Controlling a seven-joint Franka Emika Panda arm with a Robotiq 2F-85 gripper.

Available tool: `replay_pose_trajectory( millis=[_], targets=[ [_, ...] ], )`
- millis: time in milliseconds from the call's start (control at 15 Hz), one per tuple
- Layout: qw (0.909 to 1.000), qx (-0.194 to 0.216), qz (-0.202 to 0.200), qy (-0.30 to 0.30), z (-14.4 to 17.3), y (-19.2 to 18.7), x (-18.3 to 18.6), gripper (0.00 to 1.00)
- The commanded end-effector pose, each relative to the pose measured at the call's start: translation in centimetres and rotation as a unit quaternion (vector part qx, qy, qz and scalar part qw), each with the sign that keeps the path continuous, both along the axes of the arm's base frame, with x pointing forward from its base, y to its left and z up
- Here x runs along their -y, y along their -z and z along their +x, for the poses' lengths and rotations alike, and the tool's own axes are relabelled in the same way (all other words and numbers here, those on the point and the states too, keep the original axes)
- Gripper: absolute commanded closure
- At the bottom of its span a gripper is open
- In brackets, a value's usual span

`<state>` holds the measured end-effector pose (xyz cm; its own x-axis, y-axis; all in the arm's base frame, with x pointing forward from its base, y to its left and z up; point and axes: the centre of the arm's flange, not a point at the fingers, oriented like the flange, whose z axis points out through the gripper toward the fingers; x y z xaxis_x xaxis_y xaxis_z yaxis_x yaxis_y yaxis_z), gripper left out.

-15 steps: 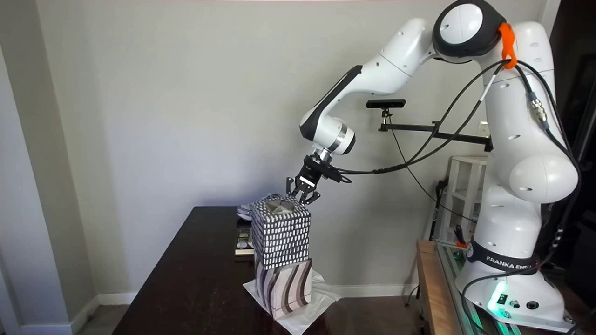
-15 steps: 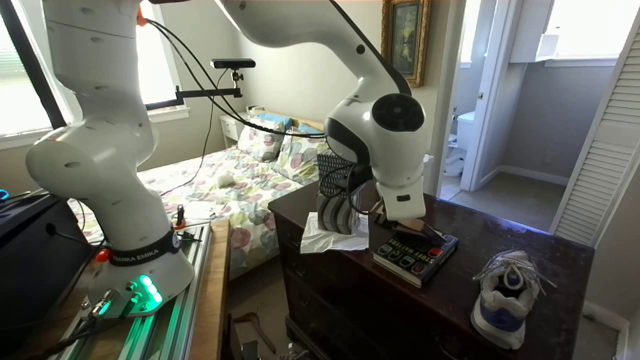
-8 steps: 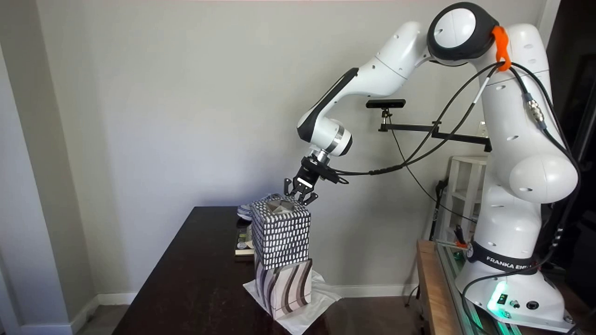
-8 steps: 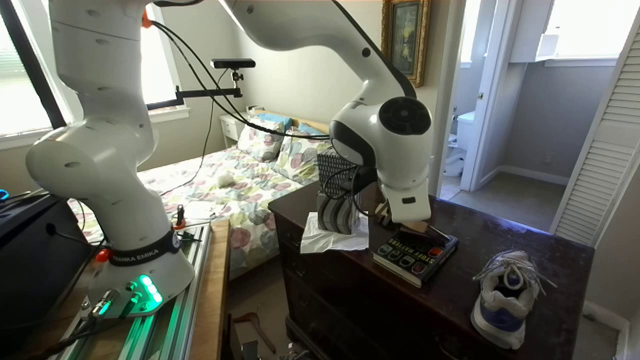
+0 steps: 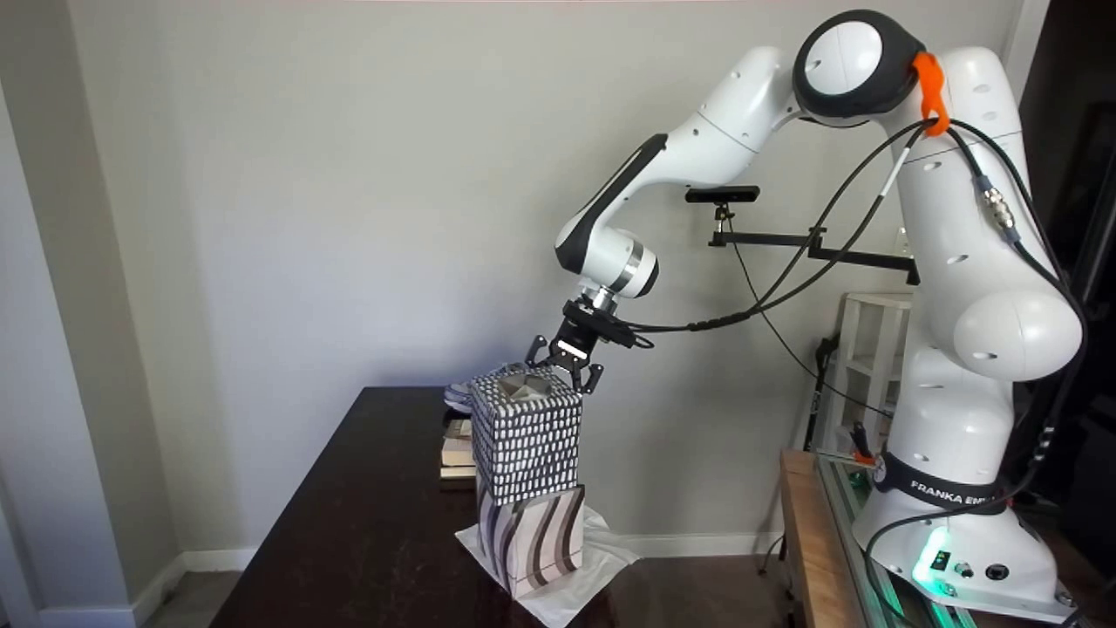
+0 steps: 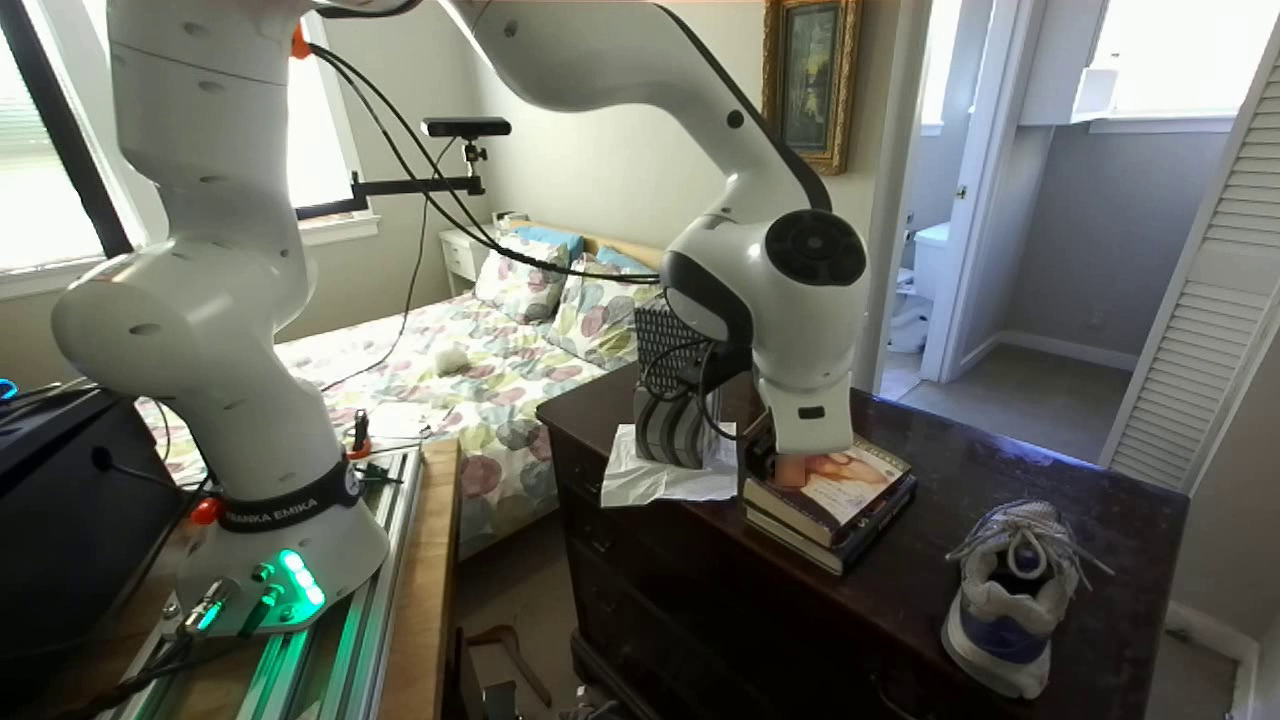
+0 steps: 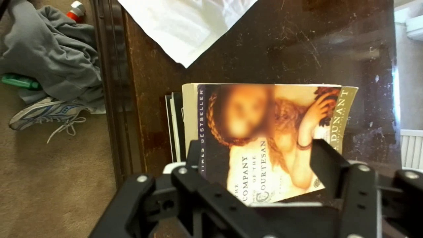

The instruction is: Scatter the objects in the stack, and then place the bottom box on the top one

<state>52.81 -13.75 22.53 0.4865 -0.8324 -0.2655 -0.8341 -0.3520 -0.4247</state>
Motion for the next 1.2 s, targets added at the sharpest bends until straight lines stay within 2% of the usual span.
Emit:
replay_pose_trajectory(
  millis=[0,200,333,600,867,1133],
  targets=[
    [0.9999,-0.016,0.004,0.0,0.5,-1.0,0.2,0.0],
    [0.9997,-0.007,0.008,-0.022,0.4,-2.3,-0.3,0.0],
    [0.9982,0.002,0.01,-0.059,0.4,-3.5,-0.9,0.0],
    [0.9887,0.01,0.003,-0.15,0.3,-6.0,-2.2,0.0],
    [0.9668,0.004,-0.019,-0.255,0.5,-8.3,-4.2,0.0],
    [0.9349,0.007,-0.042,-0.352,1.2,-10.8,-6.9,0.0]
  ],
)
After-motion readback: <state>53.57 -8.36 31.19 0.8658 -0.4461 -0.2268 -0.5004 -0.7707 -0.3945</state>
